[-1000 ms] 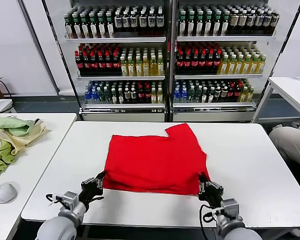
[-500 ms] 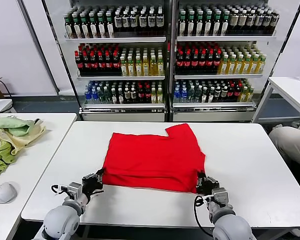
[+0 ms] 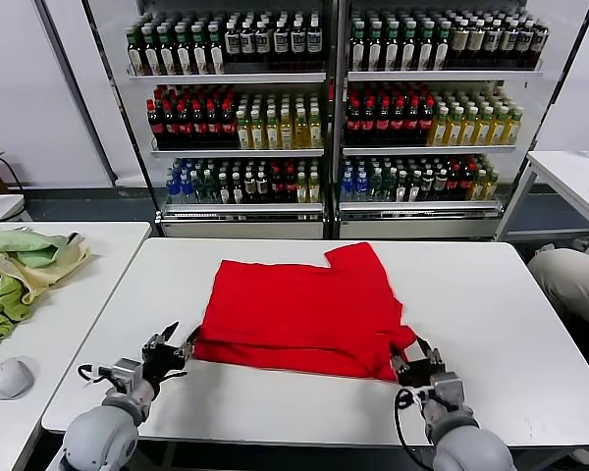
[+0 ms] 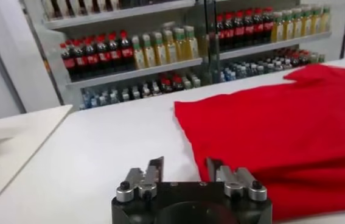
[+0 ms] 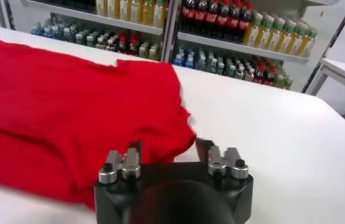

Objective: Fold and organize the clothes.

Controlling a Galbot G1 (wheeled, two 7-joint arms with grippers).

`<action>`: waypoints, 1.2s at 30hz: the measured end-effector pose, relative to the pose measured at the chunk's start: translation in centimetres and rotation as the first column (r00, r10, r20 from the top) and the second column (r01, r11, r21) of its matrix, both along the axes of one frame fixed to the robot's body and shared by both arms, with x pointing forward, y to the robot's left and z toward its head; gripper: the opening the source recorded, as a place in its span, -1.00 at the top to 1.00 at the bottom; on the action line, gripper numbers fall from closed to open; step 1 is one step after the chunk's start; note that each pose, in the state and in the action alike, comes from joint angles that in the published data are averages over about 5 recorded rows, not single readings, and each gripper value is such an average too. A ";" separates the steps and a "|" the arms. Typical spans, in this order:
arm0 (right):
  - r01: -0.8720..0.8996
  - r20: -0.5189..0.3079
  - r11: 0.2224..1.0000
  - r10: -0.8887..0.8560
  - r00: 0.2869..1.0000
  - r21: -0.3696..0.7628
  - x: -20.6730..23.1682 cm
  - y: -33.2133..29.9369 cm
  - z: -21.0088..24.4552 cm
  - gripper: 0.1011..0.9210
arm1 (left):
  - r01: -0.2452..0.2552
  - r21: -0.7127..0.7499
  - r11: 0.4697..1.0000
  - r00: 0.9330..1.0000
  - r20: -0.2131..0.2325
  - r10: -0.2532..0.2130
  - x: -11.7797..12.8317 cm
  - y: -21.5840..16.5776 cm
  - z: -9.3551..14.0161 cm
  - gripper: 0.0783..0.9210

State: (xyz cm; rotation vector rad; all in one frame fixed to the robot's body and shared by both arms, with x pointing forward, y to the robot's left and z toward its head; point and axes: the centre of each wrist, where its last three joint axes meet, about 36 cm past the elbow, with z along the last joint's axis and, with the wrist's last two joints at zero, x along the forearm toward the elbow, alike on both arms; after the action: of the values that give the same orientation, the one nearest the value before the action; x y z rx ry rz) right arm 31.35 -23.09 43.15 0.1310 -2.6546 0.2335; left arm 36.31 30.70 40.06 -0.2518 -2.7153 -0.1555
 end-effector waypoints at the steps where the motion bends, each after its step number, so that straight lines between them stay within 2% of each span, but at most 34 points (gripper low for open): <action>1: 0.002 -0.004 1.000 -0.002 1.000 0.003 -0.2 0.1 -0.1 -0.73 | -0.001 -0.010 1.000 1.000 -0.010 0.001 -0.4 -0.2 0.0 -0.48; 6: 0.027 -0.027 0.999 -0.026 0.999 0.021 -0.6 0.4 -1.1 -0.76 | -0.016 -0.046 0.999 0.999 -0.050 0.014 -1.3 -0.5 -0.3 -0.74; 8: 0.038 -0.035 0.999 -0.037 0.999 0.029 -0.7 0.5 -1.4 -0.75 | -0.025 -0.060 0.998 0.998 -0.061 0.021 -1.3 -0.5 -0.4 -0.75; 11: 0.051 -0.043 0.998 -0.049 0.998 0.046 -0.7 0.5 -1.7 -0.63 | -0.032 -0.080 0.996 0.997 -0.075 0.026 -1.2 -0.5 -0.7 -0.70; 19: 0.067 -0.055 0.994 -0.062 0.997 0.087 -0.6 0.6 -2.2 -0.06 | -0.035 -0.105 0.994 0.995 -0.098 0.025 0.0 -0.2 -1.2 -0.18; 31: 0.085 -0.069 0.988 -0.076 0.995 0.126 -0.7 0.6 -2.3 0.77 | -0.007 -0.113 0.994 0.993 -0.121 -0.007 0.5 -0.4 -1.5 0.60; 36: 0.082 -0.067 0.989 -0.074 0.995 0.127 -2.0 0.3 -1.2 0.90 | -0.003 -0.105 0.994 0.994 -0.113 -0.008 -0.2 -0.2 -0.9 0.91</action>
State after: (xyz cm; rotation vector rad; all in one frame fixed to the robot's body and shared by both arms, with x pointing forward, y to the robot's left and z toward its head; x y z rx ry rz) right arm 29.31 -22.75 41.92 0.0750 -2.6063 0.0314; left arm 36.14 30.49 39.18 -0.2856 -2.6131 0.0014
